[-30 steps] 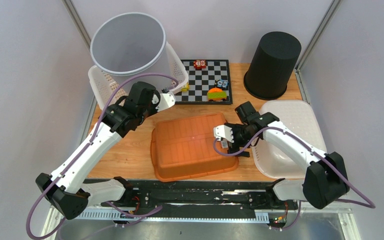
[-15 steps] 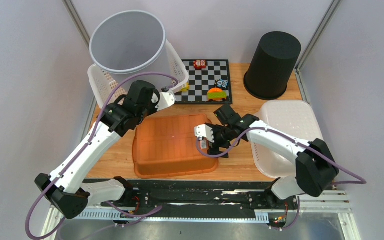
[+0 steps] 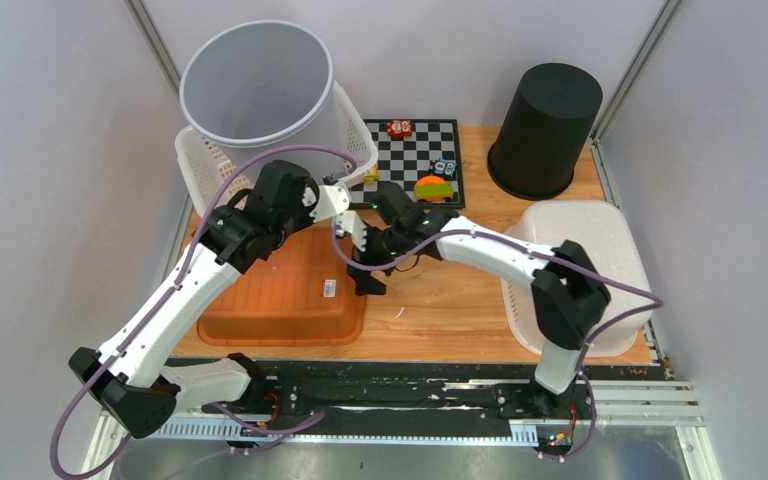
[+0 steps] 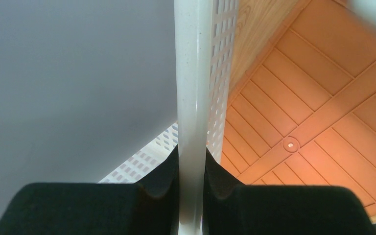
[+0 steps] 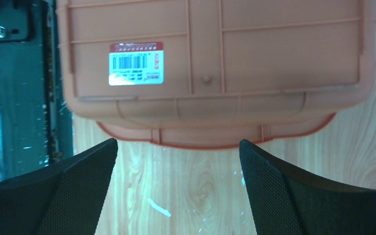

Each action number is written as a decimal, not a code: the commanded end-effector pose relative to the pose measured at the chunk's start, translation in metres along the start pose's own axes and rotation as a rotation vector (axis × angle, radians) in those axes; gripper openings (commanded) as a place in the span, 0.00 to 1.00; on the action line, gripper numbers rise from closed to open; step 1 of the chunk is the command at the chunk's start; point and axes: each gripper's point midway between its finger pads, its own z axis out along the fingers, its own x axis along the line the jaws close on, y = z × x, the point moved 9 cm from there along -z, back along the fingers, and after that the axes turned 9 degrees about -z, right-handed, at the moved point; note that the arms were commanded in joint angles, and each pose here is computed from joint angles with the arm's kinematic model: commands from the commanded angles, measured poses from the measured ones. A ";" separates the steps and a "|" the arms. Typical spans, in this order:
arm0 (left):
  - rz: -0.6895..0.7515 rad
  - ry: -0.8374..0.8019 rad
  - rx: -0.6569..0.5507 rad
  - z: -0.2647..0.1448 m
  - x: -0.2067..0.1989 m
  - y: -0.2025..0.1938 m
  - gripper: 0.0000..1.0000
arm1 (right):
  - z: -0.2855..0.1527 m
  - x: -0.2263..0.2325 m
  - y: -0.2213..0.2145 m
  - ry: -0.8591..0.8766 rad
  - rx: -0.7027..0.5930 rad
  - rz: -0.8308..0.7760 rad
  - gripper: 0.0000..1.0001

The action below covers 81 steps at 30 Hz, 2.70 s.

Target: Turn the large container upside down

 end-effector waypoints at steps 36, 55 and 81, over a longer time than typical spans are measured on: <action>0.066 -0.241 -0.439 -0.015 -0.127 0.167 0.00 | -0.384 0.057 -0.121 -1.265 0.119 0.377 1.00; 0.007 -0.342 -0.407 0.005 -0.211 0.189 0.00 | -0.383 0.065 -0.118 -1.322 0.049 0.371 1.00; 0.104 -0.345 -0.272 0.055 -0.266 0.118 0.00 | -0.377 0.064 -0.116 -1.278 -0.004 0.366 1.00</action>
